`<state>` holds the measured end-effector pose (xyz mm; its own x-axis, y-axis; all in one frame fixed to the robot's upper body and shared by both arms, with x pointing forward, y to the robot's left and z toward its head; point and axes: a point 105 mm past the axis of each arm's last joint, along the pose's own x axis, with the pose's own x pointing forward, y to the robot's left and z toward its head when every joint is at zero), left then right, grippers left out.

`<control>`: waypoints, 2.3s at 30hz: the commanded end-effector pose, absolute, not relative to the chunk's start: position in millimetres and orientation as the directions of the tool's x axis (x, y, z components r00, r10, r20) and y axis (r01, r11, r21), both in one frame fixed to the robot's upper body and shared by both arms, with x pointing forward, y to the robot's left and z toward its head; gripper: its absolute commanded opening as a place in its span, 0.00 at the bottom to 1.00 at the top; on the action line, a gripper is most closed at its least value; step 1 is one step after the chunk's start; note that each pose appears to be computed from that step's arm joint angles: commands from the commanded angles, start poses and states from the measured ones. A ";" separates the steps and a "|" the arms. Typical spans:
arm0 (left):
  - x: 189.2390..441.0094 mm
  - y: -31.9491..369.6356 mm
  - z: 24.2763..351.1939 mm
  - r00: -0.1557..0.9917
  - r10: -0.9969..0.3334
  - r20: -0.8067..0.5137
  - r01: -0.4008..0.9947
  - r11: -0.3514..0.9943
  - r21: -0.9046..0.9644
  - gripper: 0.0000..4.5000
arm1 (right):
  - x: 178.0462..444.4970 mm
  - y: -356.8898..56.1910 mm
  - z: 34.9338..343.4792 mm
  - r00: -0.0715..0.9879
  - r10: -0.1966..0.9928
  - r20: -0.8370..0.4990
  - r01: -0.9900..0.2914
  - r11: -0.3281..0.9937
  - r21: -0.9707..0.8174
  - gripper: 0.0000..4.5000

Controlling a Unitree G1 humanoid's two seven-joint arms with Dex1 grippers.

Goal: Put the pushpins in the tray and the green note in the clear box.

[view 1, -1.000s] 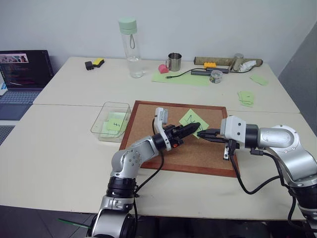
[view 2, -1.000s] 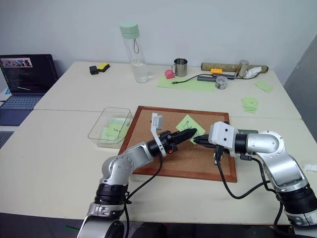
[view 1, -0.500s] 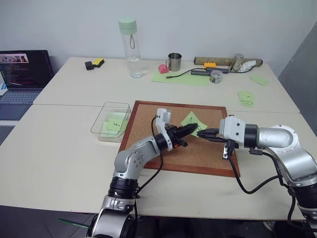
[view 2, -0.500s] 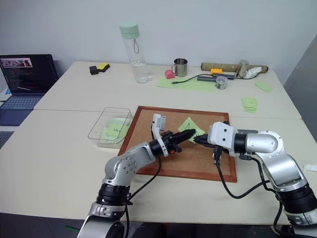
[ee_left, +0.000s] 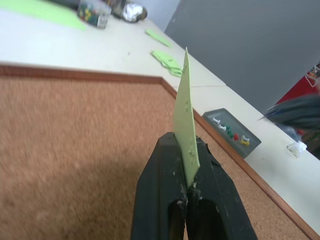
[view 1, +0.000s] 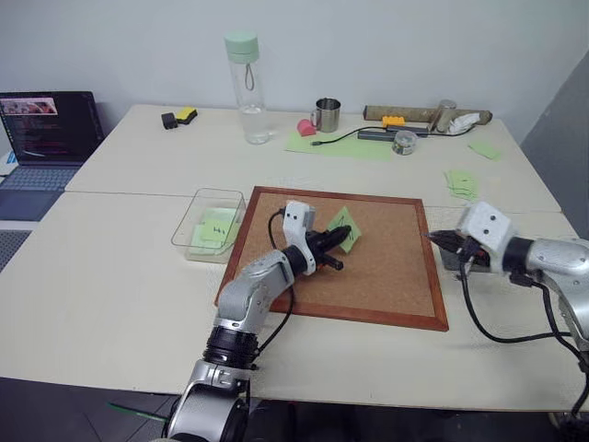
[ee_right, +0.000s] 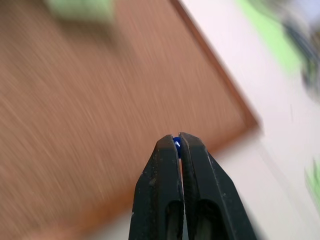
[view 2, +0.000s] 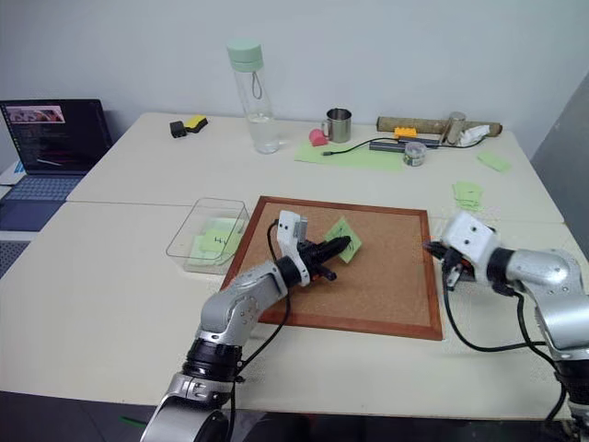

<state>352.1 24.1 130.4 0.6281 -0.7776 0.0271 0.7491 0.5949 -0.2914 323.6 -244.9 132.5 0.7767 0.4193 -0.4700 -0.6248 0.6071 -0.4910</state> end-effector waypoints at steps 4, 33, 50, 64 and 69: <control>347.8 28.2 158.4 0.613 -0.785 0.091 0.786 0.593 -0.176 0.02 | 343.8 -282.3 114.7 0.860 0.241 -0.451 -0.468 0.725 -0.506 0.00; 355.3 187.5 230.3 0.943 -0.279 0.183 0.260 0.958 0.121 0.00 | 300.9 -127.2 259.7 0.439 0.878 -0.191 -0.797 0.283 -0.534 0.73; 364.6 245.0 183.6 1.000 -0.025 -0.004 0.025 0.992 0.125 0.09 | 296.0 -96.6 263.4 0.311 0.932 -0.188 -0.878 0.205 -0.433 0.74; 351.6 230.0 193.2 0.991 -0.133 -0.001 0.131 0.979 0.157 0.68 | 296.7 -105.5 262.4 0.340 0.919 -0.202 -0.868 0.223 -0.444 0.74; 343.7 225.2 200.7 0.986 -0.170 0.002 0.166 0.966 0.197 0.90 | 298.4 -105.8 262.5 0.343 0.917 -0.204 -0.865 0.224 -0.450 0.74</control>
